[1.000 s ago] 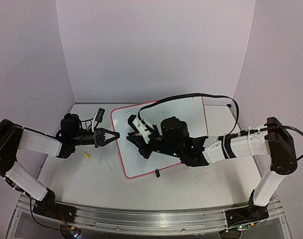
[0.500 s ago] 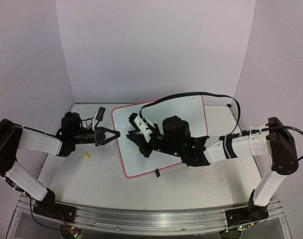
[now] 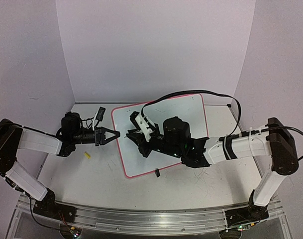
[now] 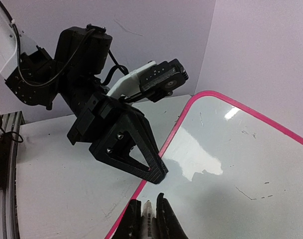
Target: Write a sentence on the whiteboard
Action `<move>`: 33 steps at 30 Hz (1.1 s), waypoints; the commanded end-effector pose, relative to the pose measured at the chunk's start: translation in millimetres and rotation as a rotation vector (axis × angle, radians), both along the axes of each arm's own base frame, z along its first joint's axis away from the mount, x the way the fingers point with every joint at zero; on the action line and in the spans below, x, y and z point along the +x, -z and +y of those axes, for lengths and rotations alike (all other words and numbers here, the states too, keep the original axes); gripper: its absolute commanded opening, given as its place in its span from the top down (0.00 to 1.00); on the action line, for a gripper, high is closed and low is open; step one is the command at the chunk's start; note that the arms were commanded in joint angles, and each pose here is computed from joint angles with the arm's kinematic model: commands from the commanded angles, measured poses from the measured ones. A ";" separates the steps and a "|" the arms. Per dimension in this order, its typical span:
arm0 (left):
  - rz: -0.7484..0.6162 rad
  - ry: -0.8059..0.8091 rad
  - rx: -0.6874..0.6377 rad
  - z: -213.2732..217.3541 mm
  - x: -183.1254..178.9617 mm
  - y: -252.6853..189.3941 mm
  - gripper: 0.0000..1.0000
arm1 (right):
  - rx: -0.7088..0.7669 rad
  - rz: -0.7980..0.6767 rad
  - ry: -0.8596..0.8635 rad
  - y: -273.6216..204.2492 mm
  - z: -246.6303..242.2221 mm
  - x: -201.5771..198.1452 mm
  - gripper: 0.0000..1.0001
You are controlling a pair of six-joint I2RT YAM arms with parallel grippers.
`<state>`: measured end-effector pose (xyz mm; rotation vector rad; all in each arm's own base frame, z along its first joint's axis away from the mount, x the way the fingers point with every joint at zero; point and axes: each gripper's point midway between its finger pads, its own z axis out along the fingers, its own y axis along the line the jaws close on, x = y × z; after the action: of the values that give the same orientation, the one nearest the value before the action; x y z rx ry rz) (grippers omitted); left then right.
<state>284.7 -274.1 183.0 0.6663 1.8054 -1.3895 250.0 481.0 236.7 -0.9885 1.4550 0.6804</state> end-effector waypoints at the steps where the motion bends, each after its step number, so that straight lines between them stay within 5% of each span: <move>1: -0.067 0.001 -0.003 -5.7 8.8 -13.2 1.00 | 0.075 -0.001 0.029 -13.0 -1.3 2.5 1.00; 33: -0.059 -0.002 -0.001 -6.3 10.8 -14.5 1.00 | 0.051 0.008 -0.040 -2.4 9.9 -4.5 1.00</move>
<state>287.1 -275.2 185.1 0.6649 1.8101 -1.3908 250.1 482.8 229.2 -0.9715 1.4739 0.7058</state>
